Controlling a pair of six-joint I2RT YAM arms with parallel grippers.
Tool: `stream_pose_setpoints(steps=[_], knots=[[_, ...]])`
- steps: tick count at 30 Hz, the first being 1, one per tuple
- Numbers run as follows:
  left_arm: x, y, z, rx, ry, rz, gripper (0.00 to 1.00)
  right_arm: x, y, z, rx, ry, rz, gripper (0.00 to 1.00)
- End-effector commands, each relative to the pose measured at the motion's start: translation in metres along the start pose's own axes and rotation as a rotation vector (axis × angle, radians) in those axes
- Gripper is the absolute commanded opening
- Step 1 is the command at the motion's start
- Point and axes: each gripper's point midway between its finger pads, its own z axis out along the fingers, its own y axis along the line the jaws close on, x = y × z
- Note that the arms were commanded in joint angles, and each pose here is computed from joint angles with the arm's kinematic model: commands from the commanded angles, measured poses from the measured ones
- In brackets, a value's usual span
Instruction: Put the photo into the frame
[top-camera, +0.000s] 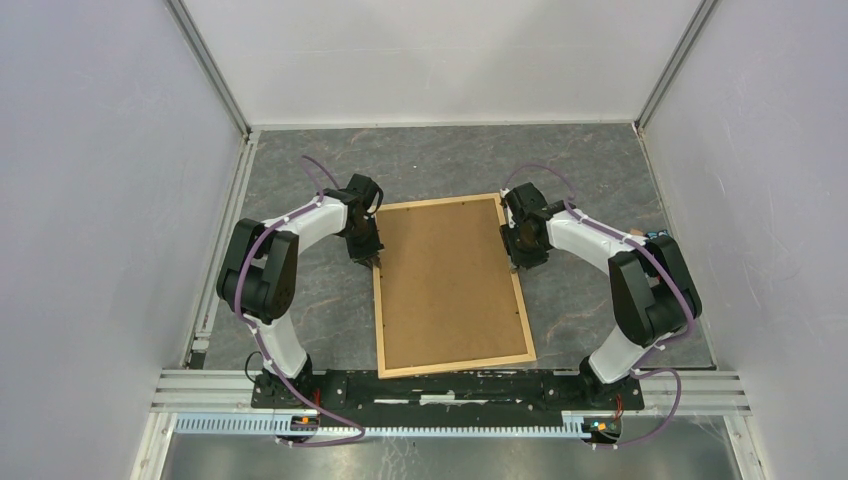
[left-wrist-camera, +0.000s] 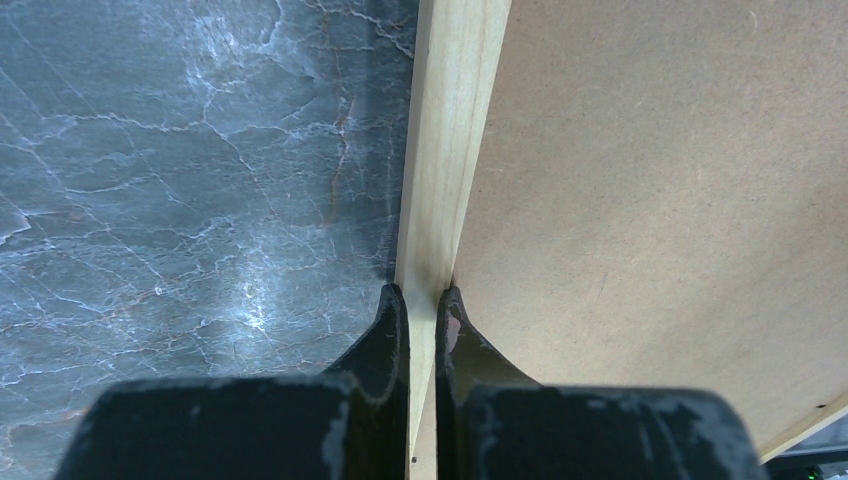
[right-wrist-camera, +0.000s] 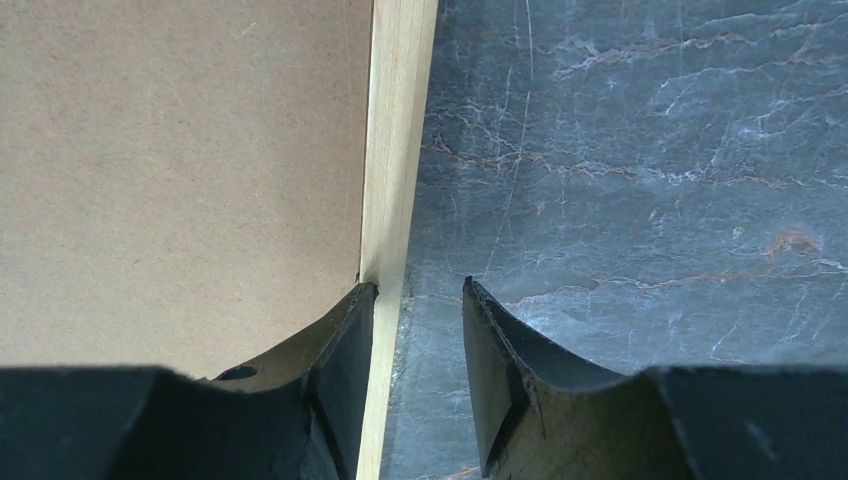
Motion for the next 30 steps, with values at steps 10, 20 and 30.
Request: stream_pose_setpoints(steps=[10,20,30], knots=[[-0.001,0.004,0.018,-0.040,-0.004,-0.037,0.02,0.004,-0.003,0.014,0.014,0.016,0.004,0.44],[-0.001,0.005,0.018,-0.041,-0.004,-0.035,0.02,0.005,-0.004,0.018,0.025,0.021,0.006,0.44],[-0.001,0.006,0.019,-0.050,-0.004,-0.033,0.02,0.010,-0.018,0.020,0.087,0.031,0.010,0.44]])
